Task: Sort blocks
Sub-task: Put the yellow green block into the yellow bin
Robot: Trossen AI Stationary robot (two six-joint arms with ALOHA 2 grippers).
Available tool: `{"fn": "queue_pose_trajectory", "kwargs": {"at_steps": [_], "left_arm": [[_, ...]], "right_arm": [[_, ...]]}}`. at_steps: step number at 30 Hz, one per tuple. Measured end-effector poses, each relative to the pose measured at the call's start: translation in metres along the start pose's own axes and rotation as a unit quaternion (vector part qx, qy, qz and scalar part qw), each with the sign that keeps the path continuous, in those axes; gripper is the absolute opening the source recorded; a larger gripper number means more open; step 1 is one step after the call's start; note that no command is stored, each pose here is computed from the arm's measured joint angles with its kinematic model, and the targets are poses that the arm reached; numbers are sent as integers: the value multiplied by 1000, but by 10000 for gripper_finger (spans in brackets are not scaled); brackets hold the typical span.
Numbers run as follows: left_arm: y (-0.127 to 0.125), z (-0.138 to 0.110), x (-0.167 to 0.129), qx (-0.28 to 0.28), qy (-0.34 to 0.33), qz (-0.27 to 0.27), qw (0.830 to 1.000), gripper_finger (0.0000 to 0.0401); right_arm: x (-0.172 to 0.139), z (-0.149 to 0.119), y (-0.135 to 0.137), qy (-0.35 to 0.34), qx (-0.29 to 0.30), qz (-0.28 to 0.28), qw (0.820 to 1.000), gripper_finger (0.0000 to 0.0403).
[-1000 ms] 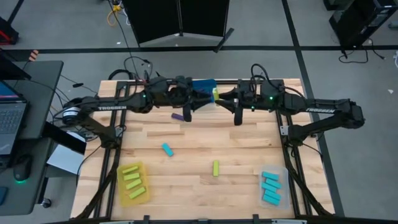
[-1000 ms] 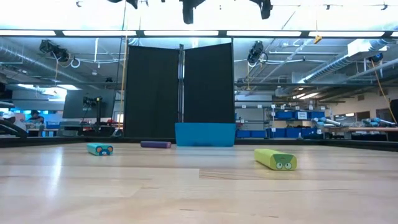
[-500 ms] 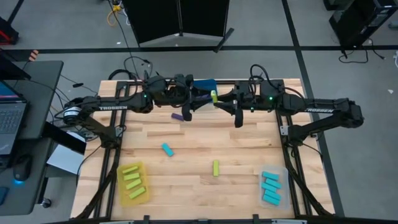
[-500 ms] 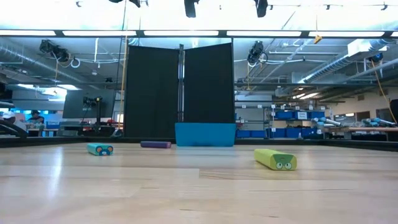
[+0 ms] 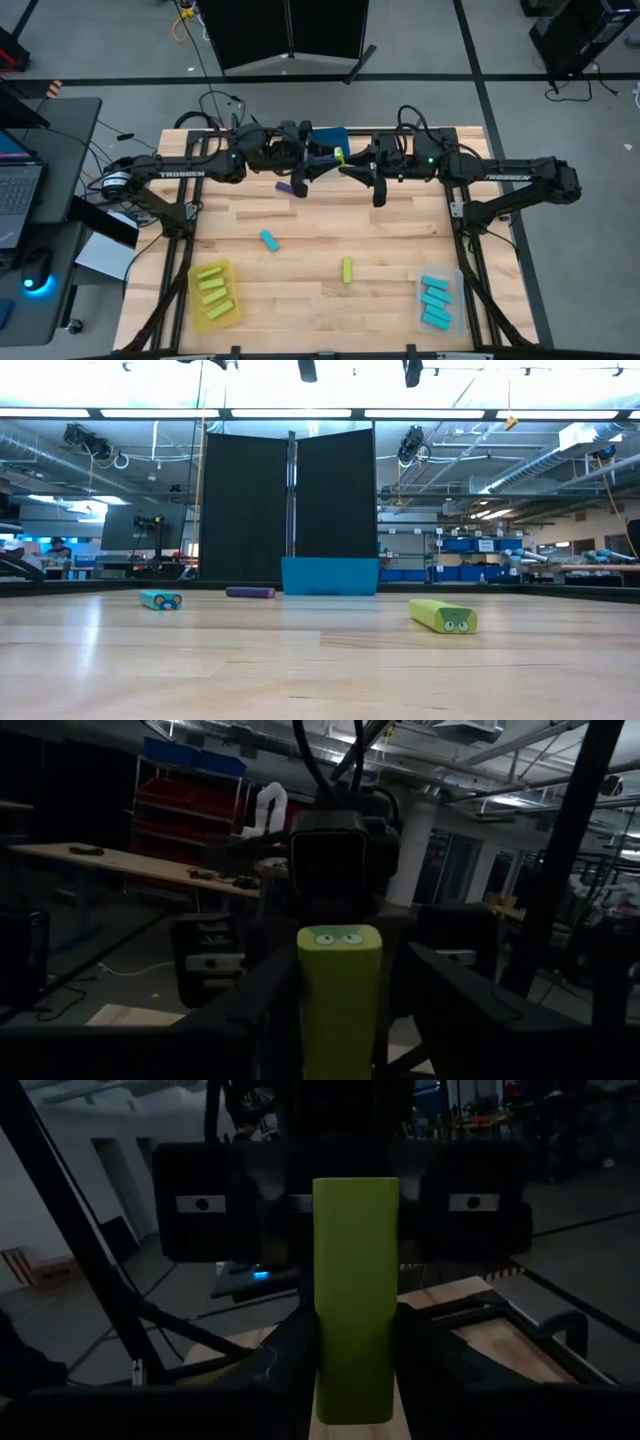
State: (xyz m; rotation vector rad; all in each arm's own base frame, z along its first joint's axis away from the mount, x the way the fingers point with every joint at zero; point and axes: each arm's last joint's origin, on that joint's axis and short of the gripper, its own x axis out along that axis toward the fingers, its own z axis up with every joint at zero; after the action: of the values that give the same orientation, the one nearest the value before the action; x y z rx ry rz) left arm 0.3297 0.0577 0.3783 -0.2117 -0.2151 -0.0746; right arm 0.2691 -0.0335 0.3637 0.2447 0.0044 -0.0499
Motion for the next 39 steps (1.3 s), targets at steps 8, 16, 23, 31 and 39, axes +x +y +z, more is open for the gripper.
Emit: {"fn": "queue_pose_trajectory", "kwargs": {"at_steps": [8, 16, 23, 31, 39], "left_arm": [[0, 0, 0, 21, 2, -10, 1000, 145], [0, -4, 5, 24, -9, -16, 1000, 104], [-1, -3, 4, 28, -9, -17, 999, 104], [-12, 32, 2, 87, 61, -15, 994, 103], [-39, 66, -16, 100, 248, -17, 964, 103]], "right_arm": [[0, 1, 0, -2, 0, 1, 1000, 114], [-1, 1, 1, -2, 0, 1, 1000, 114], [-3, 1, 1, 4, 23, -1, 1000, 138], [-20, -4, -8, 71, 45, -42, 996, 250], [-41, -1, -12, 101, 30, -64, 992, 179]]}}
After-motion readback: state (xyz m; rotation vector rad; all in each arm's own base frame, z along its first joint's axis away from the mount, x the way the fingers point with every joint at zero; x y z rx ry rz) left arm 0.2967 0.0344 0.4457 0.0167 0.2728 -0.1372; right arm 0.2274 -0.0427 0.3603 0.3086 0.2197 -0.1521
